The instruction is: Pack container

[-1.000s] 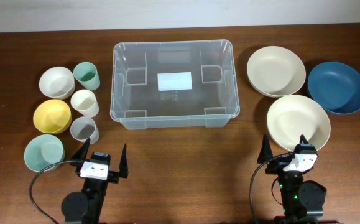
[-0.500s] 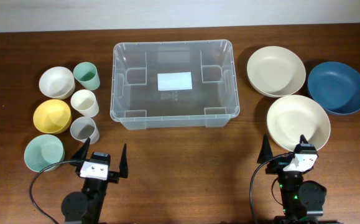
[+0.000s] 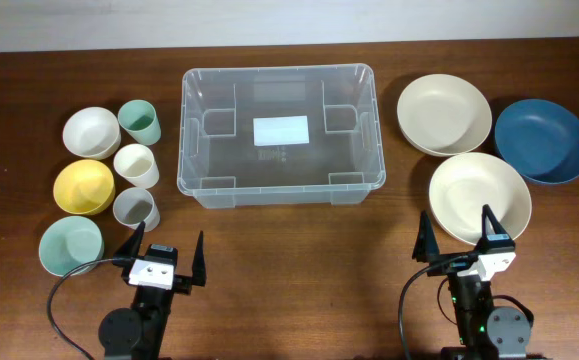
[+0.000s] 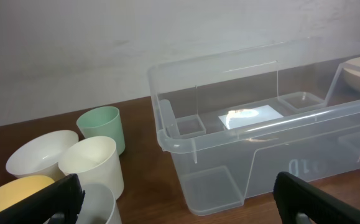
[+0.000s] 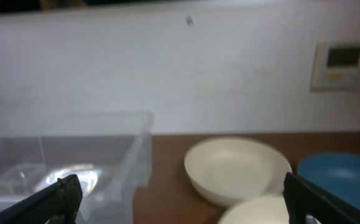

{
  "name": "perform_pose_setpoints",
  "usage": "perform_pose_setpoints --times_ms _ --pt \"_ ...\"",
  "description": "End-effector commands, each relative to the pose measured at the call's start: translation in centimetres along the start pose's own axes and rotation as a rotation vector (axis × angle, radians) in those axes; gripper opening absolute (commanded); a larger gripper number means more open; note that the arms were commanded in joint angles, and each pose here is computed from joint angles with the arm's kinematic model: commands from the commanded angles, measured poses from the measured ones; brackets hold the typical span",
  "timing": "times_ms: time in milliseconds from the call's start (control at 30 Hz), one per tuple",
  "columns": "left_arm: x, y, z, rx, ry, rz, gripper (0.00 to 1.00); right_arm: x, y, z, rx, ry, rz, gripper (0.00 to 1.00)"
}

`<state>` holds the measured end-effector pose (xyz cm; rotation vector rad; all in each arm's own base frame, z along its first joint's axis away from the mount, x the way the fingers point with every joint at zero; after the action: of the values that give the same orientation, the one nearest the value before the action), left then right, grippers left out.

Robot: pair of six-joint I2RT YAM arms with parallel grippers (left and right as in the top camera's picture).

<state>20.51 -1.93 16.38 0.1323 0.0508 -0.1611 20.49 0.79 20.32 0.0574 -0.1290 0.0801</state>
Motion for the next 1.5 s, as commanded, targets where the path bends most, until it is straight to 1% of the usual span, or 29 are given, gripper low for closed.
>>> perform_pose_setpoints --times_ms 0,67,167,267,400,433,467,533,567,600,667,733,767,833,867,933,1067,1233,1400,1467 --pt "0.0 0.0 -0.1 0.013 0.000 0.003 1.00 -0.2 0.5 2.0 -0.012 -0.055 0.029 0.99" --pt "0.0 0.0 -0.1 0.013 0.000 0.003 1.00 -0.3 0.1 3.2 -0.014 -0.077 -0.007 0.99" --pt "0.0 0.0 -0.1 0.013 0.001 0.003 1.00 -0.5 -1.4 5.1 -0.015 -0.067 -0.118 0.99" --pt "0.0 0.0 -0.1 0.013 0.001 0.003 1.00 -0.7 -2.6 7.1 -0.017 -0.003 -0.199 0.99" --pt "0.0 0.0 -0.1 0.013 0.000 0.003 1.00 -0.3 -4.0 10.2 -0.034 0.119 -0.281 0.99" --pt "0.0 0.0 -0.1 0.013 0.001 0.003 1.00 0.1 -3.9 11.0 -0.028 0.144 -0.264 0.99" --pt "0.0 0.0 -0.1 0.013 0.001 0.003 1.00 0.7 -3.3 11.5 -0.019 0.163 -0.205 0.99" --pt "0.0 0.0 -0.1 0.013 0.001 0.003 1.00 1.9 -1.2 11.8 0.011 0.215 -0.023 0.99" --pt "0.0 0.0 -0.1 0.013 0.001 0.003 1.00 2.4 -0.2 11.5 0.031 0.247 0.067 0.99" --pt "0.0 0.0 -0.1 0.013 0.001 0.003 1.00 2.8 0.0 11.4 0.039 0.260 0.091 0.99" --pt "0.0 0.0 -0.1 0.013 0.001 0.003 1.00 3.7 -1.0 10.7 0.050 0.289 0.044 0.99" --pt "0.0 0.0 -0.1 0.013 0.001 0.003 1.00 4.4 -3.3 9.8 0.128 0.319 -0.112 0.99" --pt "0.0 0.0 -0.1 0.013 0.000 0.003 1.00 4.4 -4.9 9.1 0.212 0.330 -0.232 0.99" --pt "0.0 0.0 -0.1 0.013 0.001 0.003 1.00 3.8 -8.5 7.2 0.434 0.347 -0.507 0.99" --pt "0.0 0.0 -0.1 0.013 0.001 0.003 1.00 3.4 -9.7 6.3 0.517 0.352 -0.602 0.99" --pt "0.0 0.0 -0.1 0.013 0.000 0.003 1.00 3.3 -11.4 4.5 0.622 0.384 -0.693 0.99" --pt "0.0 0.0 -0.1 0.013 0.001 0.003 1.00 3.6 -13.6 1.5 0.721 0.480 -0.726 0.99" --pt "0.0 0.0 -0.1 0.013 0.001 0.003 1.00 4.4 -15.2 -1.6 0.820 0.565 -0.704 0.99" --pt "0.0 0.0 -0.1 0.013 0.001 0.003 1.00 3.7 -16.4 -4.7 0.859 0.666 -0.778 0.99" --pt "0.0 0.0 -0.1 0.013 0.001 0.003 1.00 3.2 -16.7 -6.1 0.900 0.706 -0.819 0.99"
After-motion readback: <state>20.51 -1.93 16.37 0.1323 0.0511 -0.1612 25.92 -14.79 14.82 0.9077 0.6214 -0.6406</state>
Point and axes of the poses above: each gripper's point midway between its finger pads, its own x axis out along the fingers, its own y axis along the line the jaws close on, z = x × y, the point moved 4 cm from there along -x, back along the fingers
